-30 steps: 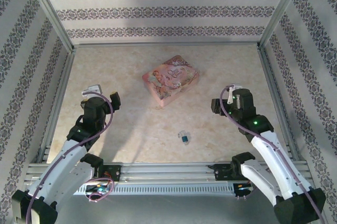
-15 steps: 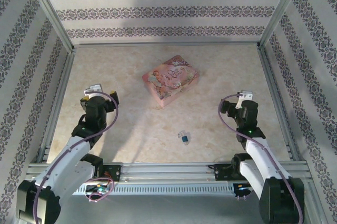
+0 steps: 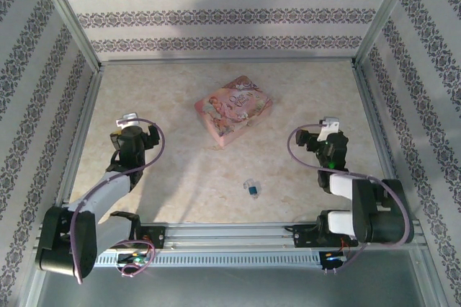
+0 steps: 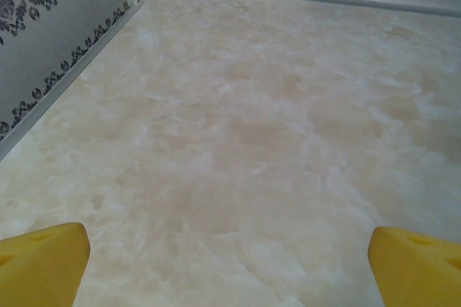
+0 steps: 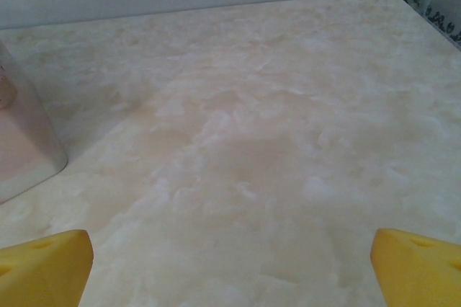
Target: Unlock the padlock with the key
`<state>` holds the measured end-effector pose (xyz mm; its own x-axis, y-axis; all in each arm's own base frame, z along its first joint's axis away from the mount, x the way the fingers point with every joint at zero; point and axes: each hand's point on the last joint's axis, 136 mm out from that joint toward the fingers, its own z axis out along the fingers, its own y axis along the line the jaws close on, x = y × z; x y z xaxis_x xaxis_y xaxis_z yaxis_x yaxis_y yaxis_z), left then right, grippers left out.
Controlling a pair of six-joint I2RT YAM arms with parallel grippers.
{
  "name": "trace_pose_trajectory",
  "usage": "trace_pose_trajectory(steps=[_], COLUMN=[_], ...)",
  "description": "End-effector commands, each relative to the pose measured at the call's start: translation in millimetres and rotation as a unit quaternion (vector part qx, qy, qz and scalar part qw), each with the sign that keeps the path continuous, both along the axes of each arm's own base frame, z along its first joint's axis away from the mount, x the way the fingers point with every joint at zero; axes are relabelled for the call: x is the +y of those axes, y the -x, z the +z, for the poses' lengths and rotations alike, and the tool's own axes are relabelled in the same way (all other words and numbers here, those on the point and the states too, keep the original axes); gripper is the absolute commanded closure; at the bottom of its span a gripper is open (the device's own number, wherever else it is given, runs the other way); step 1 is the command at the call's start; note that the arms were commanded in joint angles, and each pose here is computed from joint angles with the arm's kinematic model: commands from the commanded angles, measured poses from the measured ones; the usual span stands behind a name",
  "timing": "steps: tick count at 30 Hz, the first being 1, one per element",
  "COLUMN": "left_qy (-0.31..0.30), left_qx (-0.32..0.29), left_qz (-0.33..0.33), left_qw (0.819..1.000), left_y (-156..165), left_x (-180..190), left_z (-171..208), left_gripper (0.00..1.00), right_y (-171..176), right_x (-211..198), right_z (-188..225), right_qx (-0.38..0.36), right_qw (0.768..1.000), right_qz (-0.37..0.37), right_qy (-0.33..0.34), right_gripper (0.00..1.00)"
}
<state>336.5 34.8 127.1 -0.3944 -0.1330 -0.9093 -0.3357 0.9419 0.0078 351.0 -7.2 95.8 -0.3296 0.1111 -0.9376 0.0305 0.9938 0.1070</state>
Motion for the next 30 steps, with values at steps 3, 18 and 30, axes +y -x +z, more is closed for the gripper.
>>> trace_pose_trajectory(steps=[3,18,30], left_qy=[0.004,-0.034,-0.041], left_qx=[-0.037,-0.062,-0.062], left_qz=[-0.02,-0.101,-0.127], left_qw=[0.999,0.992,0.989], left_y=[-17,-45,-59], left_x=[-1,-18,-26], left_z=[5,-8,-35], left_gripper=[0.01,0.01,0.01], right_y=[-24,-41,-39], right_x=[2,-1,1], right_z=[22,6,3], right_qx=[-0.067,-0.027,-0.018], right_qw=[0.998,1.0,0.999], right_qz=[0.021,0.0,-0.005], right_qy=[0.002,0.014,0.026], right_gripper=[0.02,0.02,0.02])
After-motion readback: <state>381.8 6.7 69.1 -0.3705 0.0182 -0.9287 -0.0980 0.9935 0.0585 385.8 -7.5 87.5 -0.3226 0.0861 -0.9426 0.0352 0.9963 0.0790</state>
